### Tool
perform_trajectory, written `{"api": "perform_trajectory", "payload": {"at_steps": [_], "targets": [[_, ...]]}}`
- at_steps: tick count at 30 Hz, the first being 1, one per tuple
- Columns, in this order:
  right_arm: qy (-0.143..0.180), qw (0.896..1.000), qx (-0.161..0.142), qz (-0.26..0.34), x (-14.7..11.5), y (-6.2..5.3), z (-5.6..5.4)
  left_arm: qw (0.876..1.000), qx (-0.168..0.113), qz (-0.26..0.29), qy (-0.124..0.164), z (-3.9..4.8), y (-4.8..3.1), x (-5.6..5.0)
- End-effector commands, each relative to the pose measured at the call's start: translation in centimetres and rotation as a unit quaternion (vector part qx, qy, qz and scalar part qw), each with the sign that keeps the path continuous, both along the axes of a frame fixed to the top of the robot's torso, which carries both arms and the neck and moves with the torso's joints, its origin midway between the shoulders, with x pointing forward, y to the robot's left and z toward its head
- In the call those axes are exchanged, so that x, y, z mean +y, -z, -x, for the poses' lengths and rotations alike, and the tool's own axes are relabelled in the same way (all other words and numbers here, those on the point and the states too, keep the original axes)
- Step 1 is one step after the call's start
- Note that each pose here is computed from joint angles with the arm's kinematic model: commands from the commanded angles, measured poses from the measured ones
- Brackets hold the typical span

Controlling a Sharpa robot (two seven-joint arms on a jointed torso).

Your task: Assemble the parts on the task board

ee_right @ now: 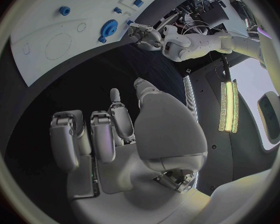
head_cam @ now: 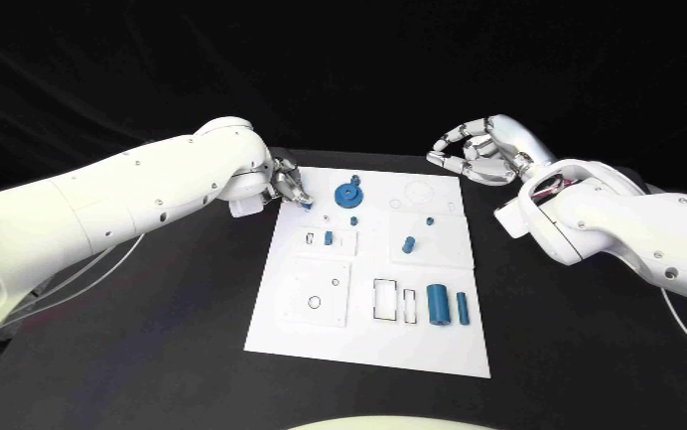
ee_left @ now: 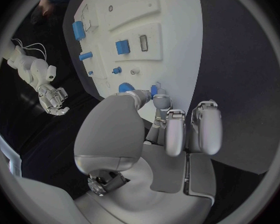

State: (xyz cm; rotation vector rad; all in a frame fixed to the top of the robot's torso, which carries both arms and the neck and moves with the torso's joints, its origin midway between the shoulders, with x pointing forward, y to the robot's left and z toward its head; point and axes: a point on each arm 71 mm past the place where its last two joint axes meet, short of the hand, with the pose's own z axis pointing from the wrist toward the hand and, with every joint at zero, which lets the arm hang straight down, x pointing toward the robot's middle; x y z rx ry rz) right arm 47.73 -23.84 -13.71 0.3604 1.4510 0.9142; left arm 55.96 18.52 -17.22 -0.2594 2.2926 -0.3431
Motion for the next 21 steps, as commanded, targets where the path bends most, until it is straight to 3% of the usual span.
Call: {"api": "perform_trajectory", "payload": {"at_steps": [1, 11, 21], "targets": [[-0.006, 1.000, 0.000, 0.002, 0.1, 0.0, 0.0, 0.999, 0.011, 0.052, -0.011, 0.57, -0.04, -0.2], [-0.004, 1.000, 0.001, 0.003, -0.1, 0.1, 0.0, 0.997, 0.010, 0.080, -0.004, 3.21, -0.47, 0.5], [-0.004, 1.000, 0.002, 0.003, -0.2, 0.3, 0.1, 0.998, -0.002, 0.054, 0.018, 5.28, 0.76, 0.7]]}}
